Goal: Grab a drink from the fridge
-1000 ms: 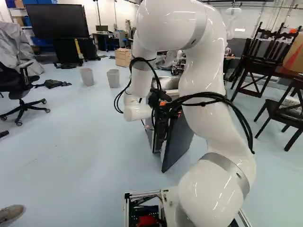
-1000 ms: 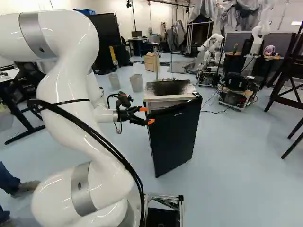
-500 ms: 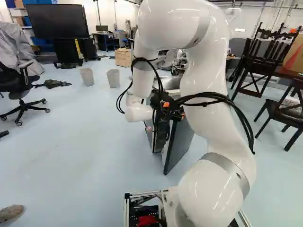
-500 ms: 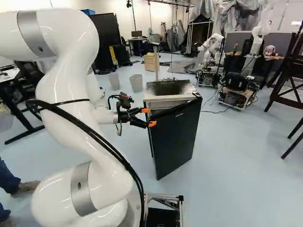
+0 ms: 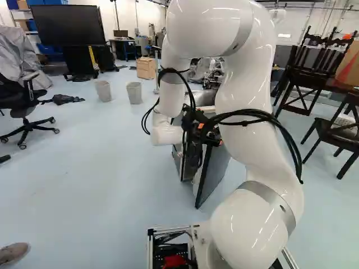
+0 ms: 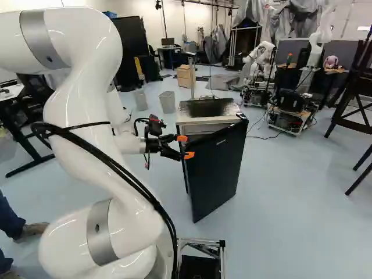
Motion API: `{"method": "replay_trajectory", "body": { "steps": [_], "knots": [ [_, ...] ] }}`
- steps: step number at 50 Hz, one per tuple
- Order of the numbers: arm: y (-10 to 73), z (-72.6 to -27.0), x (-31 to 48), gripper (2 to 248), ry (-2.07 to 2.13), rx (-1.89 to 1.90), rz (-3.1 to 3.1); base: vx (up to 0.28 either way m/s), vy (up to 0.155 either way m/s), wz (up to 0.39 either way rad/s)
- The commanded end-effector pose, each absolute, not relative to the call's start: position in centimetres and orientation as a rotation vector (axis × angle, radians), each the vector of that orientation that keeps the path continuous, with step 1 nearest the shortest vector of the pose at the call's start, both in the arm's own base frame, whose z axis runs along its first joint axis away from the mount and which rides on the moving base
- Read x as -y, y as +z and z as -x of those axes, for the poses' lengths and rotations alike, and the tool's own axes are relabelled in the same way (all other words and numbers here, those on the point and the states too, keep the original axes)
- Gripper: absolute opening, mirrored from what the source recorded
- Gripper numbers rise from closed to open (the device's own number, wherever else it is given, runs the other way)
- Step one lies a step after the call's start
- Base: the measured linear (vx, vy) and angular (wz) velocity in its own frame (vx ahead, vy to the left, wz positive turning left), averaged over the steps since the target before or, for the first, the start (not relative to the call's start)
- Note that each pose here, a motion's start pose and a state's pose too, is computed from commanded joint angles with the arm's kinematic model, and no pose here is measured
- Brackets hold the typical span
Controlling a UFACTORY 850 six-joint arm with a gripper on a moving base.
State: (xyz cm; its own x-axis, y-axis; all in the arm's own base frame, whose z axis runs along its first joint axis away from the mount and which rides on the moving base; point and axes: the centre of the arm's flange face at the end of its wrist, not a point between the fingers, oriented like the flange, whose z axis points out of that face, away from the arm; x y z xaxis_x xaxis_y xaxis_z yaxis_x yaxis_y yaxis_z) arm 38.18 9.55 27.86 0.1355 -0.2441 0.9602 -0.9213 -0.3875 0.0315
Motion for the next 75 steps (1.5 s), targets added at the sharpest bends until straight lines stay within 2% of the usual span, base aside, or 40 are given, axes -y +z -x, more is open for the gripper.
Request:
{"method": "replay_trajectory", "body": {
  "steps": [75],
  "knots": [
    [28.1, -35.3, -4.0, 247, 1.107, 1.256, -1.492, 0.0, 0.0, 0.0]
  ]
}}
